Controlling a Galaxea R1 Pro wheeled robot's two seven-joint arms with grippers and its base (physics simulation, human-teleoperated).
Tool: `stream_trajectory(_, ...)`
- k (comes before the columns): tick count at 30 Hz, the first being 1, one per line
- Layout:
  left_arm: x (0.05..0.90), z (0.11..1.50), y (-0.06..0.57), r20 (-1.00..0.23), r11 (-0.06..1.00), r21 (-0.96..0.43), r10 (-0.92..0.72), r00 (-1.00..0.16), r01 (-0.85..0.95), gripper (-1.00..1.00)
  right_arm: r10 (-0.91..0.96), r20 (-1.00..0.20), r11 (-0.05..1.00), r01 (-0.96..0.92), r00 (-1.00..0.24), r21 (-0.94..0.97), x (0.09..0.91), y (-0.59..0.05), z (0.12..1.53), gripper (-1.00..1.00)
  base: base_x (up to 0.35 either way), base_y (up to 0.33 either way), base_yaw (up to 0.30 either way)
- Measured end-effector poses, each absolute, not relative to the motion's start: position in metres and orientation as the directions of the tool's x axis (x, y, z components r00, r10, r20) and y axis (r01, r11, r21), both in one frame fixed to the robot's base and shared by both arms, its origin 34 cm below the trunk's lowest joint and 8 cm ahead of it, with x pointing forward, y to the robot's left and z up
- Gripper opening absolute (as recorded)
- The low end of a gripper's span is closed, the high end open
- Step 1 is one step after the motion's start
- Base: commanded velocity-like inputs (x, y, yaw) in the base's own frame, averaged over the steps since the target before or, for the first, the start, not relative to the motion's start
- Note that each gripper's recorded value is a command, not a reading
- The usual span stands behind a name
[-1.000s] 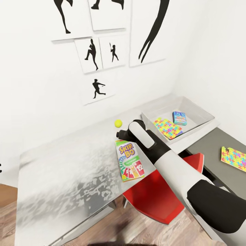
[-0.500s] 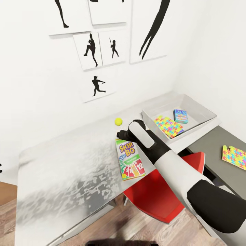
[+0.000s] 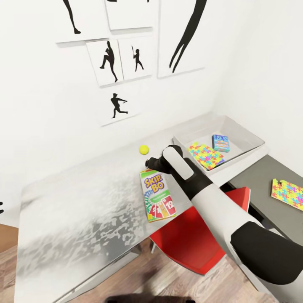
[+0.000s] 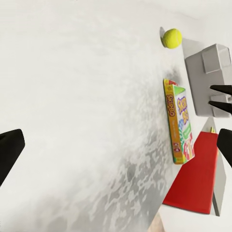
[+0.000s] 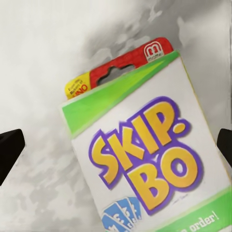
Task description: Put all the toys in the child's room - the three board games (two on the bed and one on the table), the two jigsaw puzzles on the table, and the tennis ball on the table - inside the toy box on the table in the child's room.
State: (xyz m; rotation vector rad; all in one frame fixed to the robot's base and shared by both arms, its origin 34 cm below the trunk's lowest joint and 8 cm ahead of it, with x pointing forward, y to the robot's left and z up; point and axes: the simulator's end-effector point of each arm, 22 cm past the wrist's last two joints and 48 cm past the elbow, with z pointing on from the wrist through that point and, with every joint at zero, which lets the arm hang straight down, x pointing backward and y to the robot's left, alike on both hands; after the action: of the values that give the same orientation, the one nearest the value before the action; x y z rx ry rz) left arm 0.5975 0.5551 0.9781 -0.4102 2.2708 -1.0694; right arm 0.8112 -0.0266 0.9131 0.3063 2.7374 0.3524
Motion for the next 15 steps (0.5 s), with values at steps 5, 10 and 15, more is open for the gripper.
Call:
stream_trajectory(5, 0.5975, 0.9791, 0.5563, -0.38, 0.631, -0.775, -0.5, -0.778, -0.026, 1.0, 0.291, -0.313, 0.932, 0.194, -0.904, 0.306, 0.8155, -0.0308, 0.917, 1.0, 0.0, 0.022, -0.01)
stream_trajectory(10, 0.5978, 0.9797, 0.5567, -0.381, 0.632, -0.774, -0.499, -0.778, -0.026, 1.0, 0.299, -0.31, 0.93, 0.202, -0.902, 0.308, 0.8164, -0.0328, 0.9174, 1.0, 0.0, 0.166, -0.18)
stream_trajectory(15, 0.5977, 0.9801, 0.5574, -0.382, 0.633, -0.774, -0.499, -0.778, -0.026, 1.0, 0.298, -0.31, 0.931, 0.202, -0.903, 0.304, 0.8162, -0.0338, 0.9168, 1.0, 0.0, 0.063, -0.138)
